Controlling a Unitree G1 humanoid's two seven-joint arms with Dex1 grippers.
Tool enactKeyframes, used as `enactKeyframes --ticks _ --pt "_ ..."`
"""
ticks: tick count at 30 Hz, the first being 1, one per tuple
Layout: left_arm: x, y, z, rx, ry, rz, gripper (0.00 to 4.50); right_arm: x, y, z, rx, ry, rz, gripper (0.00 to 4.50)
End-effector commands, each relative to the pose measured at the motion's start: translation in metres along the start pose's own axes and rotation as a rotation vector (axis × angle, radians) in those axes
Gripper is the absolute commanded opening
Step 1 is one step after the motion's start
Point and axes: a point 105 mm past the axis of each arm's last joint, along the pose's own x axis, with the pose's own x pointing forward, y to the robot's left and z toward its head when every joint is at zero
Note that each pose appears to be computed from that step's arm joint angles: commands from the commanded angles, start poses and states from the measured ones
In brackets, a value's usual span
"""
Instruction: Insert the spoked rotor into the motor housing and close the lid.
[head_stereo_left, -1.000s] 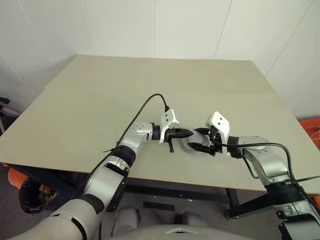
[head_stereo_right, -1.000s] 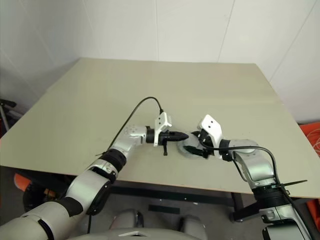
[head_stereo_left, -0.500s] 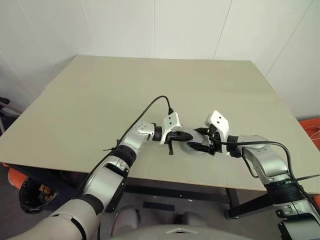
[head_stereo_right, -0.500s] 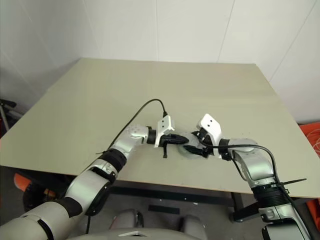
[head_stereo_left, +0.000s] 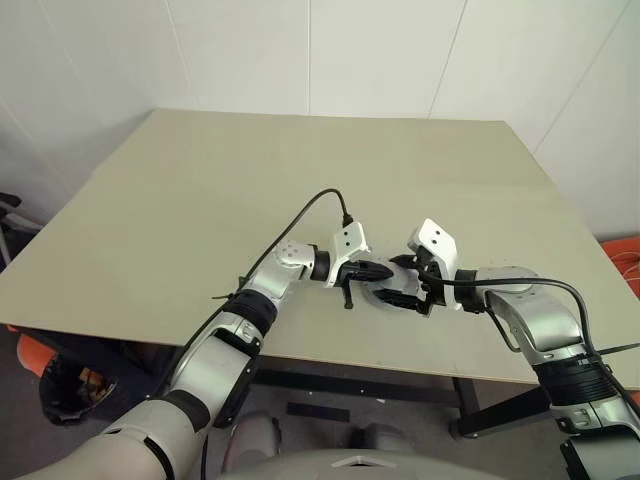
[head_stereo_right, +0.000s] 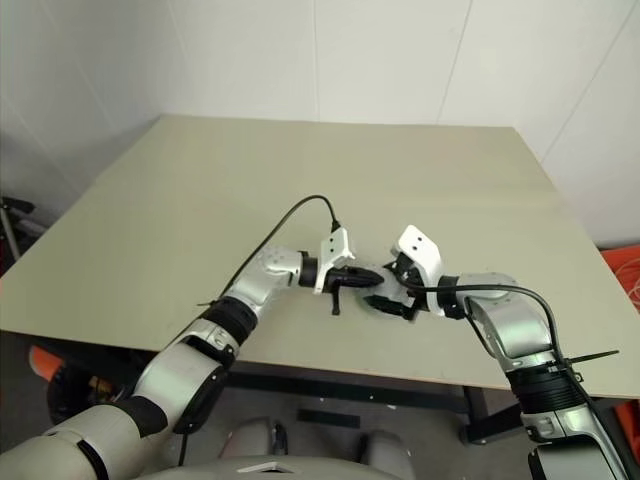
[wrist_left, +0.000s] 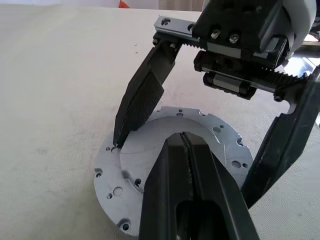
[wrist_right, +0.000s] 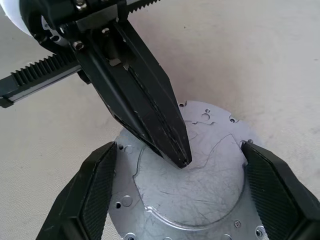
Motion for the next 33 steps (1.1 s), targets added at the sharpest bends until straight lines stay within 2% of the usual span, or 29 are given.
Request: enactKeyframes --ticks 1,13,21,33 --pt "0.001 0.001 0.013 0.025 -0.040 0.004 0.00 0.002 0.008 -0.019 0.062 0.068 0.030 4.48" --pt "0.002 0.000 0.014 0.013 -0.038 -0.003 0.00 -0.009 0.005 -0.012 0.039 0.054 0.006 4.48" --pt "0.002 -0.005 0.000 0.021 0.050 -0.038 0.00 -0.008 0.006 -0.012 0.035 0.051 0.001 4.48" --pt "0.001 -0.005 -0.002 0.017 0.060 -0.041 0.00 -0.008 0.005 -0.008 0.021 0.038 -0.007 4.48"
